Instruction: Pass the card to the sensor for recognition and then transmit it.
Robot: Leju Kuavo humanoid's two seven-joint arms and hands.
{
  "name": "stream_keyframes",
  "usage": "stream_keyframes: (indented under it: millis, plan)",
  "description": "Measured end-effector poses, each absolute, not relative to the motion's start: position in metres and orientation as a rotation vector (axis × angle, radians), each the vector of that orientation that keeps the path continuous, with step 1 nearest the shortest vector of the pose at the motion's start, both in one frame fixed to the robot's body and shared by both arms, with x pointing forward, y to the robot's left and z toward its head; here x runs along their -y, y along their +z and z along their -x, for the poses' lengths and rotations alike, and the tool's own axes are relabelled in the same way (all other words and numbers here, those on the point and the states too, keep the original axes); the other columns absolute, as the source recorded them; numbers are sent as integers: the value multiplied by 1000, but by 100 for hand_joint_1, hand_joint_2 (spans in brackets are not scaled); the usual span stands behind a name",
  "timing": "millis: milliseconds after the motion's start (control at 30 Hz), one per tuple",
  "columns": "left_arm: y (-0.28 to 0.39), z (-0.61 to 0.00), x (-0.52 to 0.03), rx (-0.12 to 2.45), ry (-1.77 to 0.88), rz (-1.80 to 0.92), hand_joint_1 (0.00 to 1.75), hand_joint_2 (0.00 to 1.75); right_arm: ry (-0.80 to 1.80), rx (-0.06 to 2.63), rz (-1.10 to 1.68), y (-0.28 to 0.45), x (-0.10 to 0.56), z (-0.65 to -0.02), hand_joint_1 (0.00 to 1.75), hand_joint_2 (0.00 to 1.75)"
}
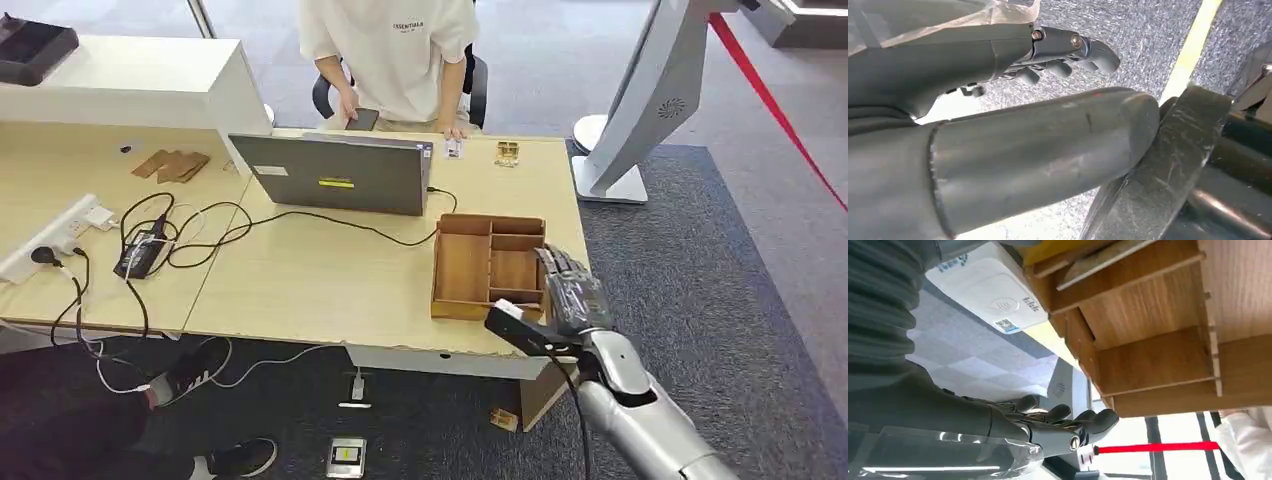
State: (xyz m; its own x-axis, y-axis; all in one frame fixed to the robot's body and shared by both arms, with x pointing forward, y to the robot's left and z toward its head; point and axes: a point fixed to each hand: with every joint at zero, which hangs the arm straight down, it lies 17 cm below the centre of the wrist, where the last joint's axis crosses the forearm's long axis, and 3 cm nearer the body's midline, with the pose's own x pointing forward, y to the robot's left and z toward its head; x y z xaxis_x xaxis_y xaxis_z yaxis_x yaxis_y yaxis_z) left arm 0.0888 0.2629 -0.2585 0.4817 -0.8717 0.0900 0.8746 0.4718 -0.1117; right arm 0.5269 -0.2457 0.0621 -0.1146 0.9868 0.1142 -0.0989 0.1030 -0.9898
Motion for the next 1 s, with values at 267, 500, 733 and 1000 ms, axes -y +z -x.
stream_keyframes:
  millis: [267,500,733,1000]
  plan:
    - [-258,-89,-263,24,-1069,151,0,0,1250,1285,1001,65,242,-532,0,175]
    - [-258,-89,-262,25,-1066,152,0,0,1255,1295,986,64,235,-535,0,175]
    - [-258,-88,-262,24,-1065,153,0,0,1263,1284,948,54,229,-533,0,175]
    - [-259,-88,-262,24,-1065,153,0,0,1263,1252,902,41,230,-530,0,175]
